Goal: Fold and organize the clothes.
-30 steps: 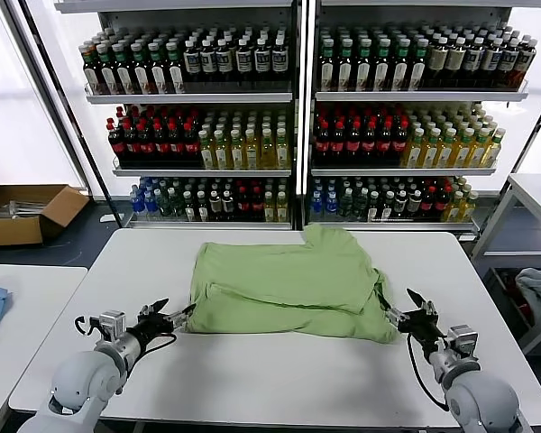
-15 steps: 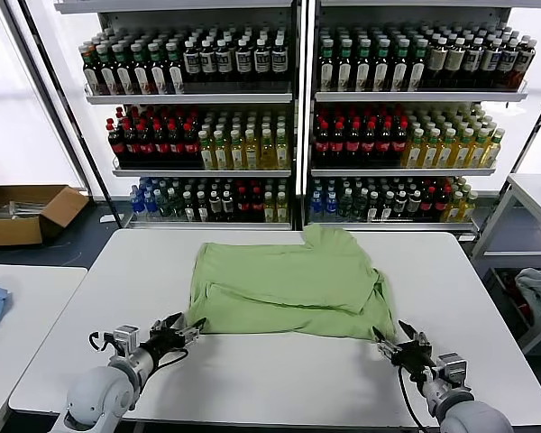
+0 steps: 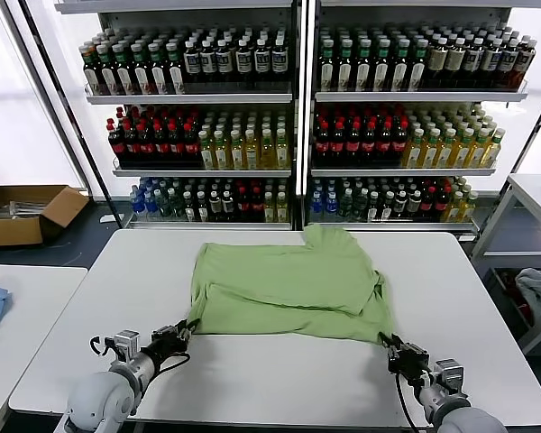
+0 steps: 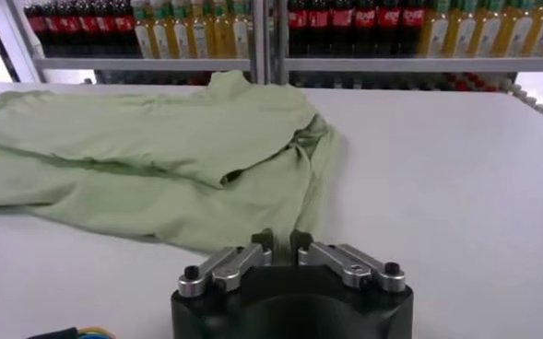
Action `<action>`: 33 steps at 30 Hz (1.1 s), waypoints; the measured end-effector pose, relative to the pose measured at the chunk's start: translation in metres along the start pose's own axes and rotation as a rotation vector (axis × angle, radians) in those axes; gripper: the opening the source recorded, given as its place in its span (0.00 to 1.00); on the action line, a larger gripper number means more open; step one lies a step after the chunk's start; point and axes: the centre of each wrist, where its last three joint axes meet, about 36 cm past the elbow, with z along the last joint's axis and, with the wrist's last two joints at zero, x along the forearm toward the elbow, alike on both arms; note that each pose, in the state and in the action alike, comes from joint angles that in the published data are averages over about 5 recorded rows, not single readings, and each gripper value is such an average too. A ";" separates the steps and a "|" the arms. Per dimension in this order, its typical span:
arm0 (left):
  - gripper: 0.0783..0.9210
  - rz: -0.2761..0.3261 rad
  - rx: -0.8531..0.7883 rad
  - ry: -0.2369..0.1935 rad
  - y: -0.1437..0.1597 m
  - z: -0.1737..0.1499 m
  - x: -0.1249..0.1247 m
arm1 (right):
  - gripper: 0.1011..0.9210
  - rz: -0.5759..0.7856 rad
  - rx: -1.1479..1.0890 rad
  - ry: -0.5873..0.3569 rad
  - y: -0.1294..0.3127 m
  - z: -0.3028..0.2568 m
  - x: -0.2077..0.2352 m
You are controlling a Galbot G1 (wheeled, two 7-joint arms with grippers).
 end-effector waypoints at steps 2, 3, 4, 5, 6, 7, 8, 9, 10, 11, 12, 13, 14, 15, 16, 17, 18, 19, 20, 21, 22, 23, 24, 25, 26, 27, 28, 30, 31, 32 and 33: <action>0.05 -0.002 -0.001 0.000 0.000 0.000 0.002 | 0.01 -0.003 -0.002 -0.001 0.001 0.000 0.003; 0.03 -0.004 -0.002 -0.001 0.000 0.001 0.003 | 0.01 -0.005 -0.003 -0.001 0.002 0.000 0.005; 0.02 -0.006 -0.002 -0.001 0.000 0.001 0.005 | 0.01 -0.007 -0.005 -0.002 0.002 0.000 0.008; 0.01 -0.008 -0.003 -0.001 0.000 0.001 0.006 | 0.01 -0.009 -0.007 -0.003 0.003 0.001 0.011; 0.01 -0.010 -0.005 0.000 0.000 0.002 0.008 | 0.01 -0.012 -0.008 -0.005 0.004 0.001 0.013; 0.01 -0.013 -0.007 0.000 0.000 0.003 0.011 | 0.01 -0.014 -0.010 -0.006 0.005 0.001 0.017; 0.01 -0.015 -0.009 0.001 0.000 0.003 0.014 | 0.01 -0.017 -0.011 -0.008 0.006 0.002 0.020; 0.01 -0.018 -0.011 0.003 0.000 0.004 0.017 | 0.01 -0.019 -0.011 -0.010 0.007 0.002 0.024; 0.01 -0.020 -0.013 0.004 -0.001 0.006 0.021 | 0.01 -0.021 -0.011 -0.012 0.008 0.003 0.028; 0.01 -0.023 -0.015 0.005 -0.002 0.007 0.025 | 0.01 -0.023 -0.011 -0.012 0.009 0.004 0.032; 0.01 -0.024 -0.016 0.007 -0.003 0.009 0.029 | 0.01 -0.025 -0.010 -0.013 0.010 0.005 0.036; 0.01 -0.026 -0.017 0.007 -0.004 0.011 0.034 | 0.01 -0.026 -0.009 -0.013 0.011 0.006 0.041; 0.01 -0.028 -0.018 0.008 -0.005 0.012 0.038 | 0.01 -0.028 -0.008 -0.013 0.012 0.007 0.045; 0.01 -0.030 -0.019 0.008 -0.006 0.014 0.044 | 0.01 -0.030 -0.006 -0.012 0.013 0.008 0.050; 0.01 -0.032 -0.021 0.008 -0.008 0.015 0.049 | 0.01 -0.032 -0.003 -0.011 0.014 0.010 0.054; 0.01 -0.035 -0.022 0.008 -0.009 0.016 0.054 | 0.01 -0.034 0.000 -0.009 0.015 0.011 0.059; 0.01 -0.038 -0.024 0.008 -0.010 0.017 0.060 | 0.01 -0.036 0.003 -0.006 0.016 0.013 0.063; 0.01 -0.041 -0.026 0.009 -0.010 0.019 0.065 | 0.01 -0.038 0.007 -0.003 0.017 0.015 0.067; 0.01 -0.045 -0.027 0.010 -0.011 0.020 0.070 | 0.01 -0.040 0.010 0.000 0.017 0.016 0.071; 0.01 -0.050 -0.029 0.010 -0.012 0.021 0.075 | 0.01 -0.041 0.013 0.003 0.018 0.018 0.075; 0.01 -0.054 -0.030 0.012 -0.014 0.022 0.081 | 0.01 -0.042 0.015 0.007 0.019 0.021 0.079; 0.01 -0.058 -0.031 0.013 -0.015 0.024 0.086 | 0.01 -0.044 0.017 0.010 0.020 0.022 0.083; 0.01 -0.062 -0.032 0.015 -0.016 0.025 0.091 | 0.01 -0.045 0.019 0.013 0.021 0.024 0.086; 0.01 -0.065 -0.033 0.018 -0.018 0.026 0.095 | 0.01 -0.047 0.022 0.016 0.022 0.026 0.089; 0.01 -0.068 -0.033 0.020 -0.020 0.028 0.099 | 0.01 -0.050 0.025 0.019 0.023 0.027 0.092; 0.01 -0.070 -0.034 0.024 -0.022 0.029 0.103 | 0.01 -0.052 0.029 0.021 0.024 0.029 0.095; 0.01 -0.073 -0.034 0.027 -0.024 0.031 0.107 | 0.01 -0.054 0.033 0.024 0.025 0.030 0.098; 0.01 -0.077 -0.034 0.032 -0.027 0.034 0.115 | 0.01 -0.055 0.041 0.030 0.025 0.032 0.104; 0.01 -0.080 -0.033 0.035 -0.029 0.035 0.119 | 0.01 -0.054 0.044 0.033 0.025 0.034 0.106; 0.01 -0.083 -0.033 0.038 -0.031 0.036 0.122 | 0.01 -0.054 0.048 0.036 0.025 0.035 0.108; 0.01 -0.087 -0.032 0.041 -0.032 0.038 0.126 | 0.01 -0.054 0.052 0.039 0.025 0.036 0.110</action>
